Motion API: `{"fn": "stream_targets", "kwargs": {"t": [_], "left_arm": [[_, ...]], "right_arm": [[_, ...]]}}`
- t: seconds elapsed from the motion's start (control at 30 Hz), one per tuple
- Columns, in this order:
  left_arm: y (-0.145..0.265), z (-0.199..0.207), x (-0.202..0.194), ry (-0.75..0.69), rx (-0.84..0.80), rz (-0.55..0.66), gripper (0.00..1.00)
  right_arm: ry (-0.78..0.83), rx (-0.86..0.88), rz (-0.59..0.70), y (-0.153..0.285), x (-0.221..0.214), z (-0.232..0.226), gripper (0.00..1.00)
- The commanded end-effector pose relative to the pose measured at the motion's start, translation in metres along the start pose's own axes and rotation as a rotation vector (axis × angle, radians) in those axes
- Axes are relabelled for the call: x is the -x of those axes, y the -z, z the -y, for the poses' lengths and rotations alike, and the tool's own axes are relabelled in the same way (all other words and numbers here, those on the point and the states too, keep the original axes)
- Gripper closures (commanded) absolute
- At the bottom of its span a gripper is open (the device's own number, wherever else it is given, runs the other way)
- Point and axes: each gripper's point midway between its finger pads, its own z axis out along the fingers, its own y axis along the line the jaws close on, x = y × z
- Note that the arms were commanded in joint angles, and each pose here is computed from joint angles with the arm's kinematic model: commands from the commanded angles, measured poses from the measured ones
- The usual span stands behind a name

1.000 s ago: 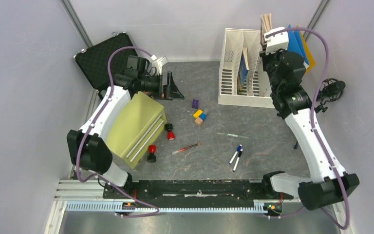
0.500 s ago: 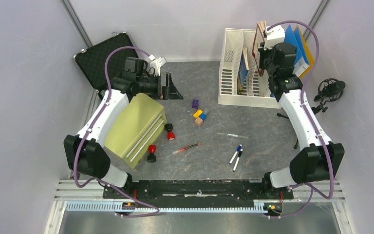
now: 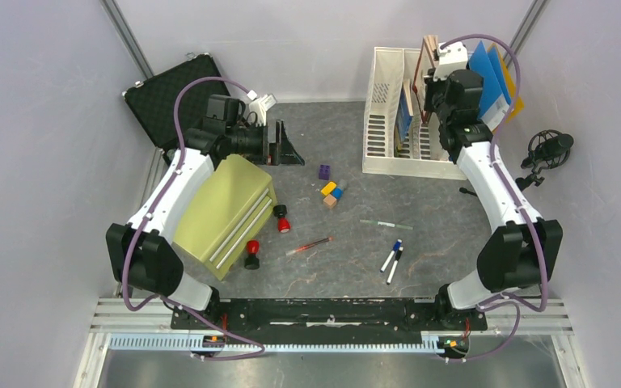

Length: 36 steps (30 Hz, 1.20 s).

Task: Organize the desk
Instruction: Place the book in the storage box.

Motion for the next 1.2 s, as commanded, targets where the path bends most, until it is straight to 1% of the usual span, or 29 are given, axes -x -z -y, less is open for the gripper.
{"fn": "stream_targets", "kwargs": {"t": [0.0,0.2,0.3,0.53,0.8,1.17], "left_arm": [[0.004,0.007,0.007,-0.064,-0.015,0.034,0.00],[0.003,0.006,0.007,-0.053,-0.014,0.032,0.00],[0.002,0.006,0.007,-0.050,-0.014,0.030,0.00],[0.002,0.005,0.006,-0.049,-0.014,0.029,0.00],[0.002,0.004,0.004,-0.058,-0.009,0.028,0.00],[0.002,0.004,0.003,-0.050,-0.013,0.023,0.00]], "right_arm": [[-0.056,-0.036,0.130,-0.007,0.036,0.006,1.00],[-0.070,-0.053,0.107,-0.024,0.020,0.006,1.00],[-0.106,-0.052,0.089,-0.033,0.009,0.003,1.00],[-0.201,-0.045,0.044,-0.061,-0.032,0.004,1.00],[-0.202,-0.044,-0.028,-0.081,-0.088,-0.004,1.00],[-0.185,-0.054,-0.099,-0.087,-0.134,-0.013,1.00]]}}
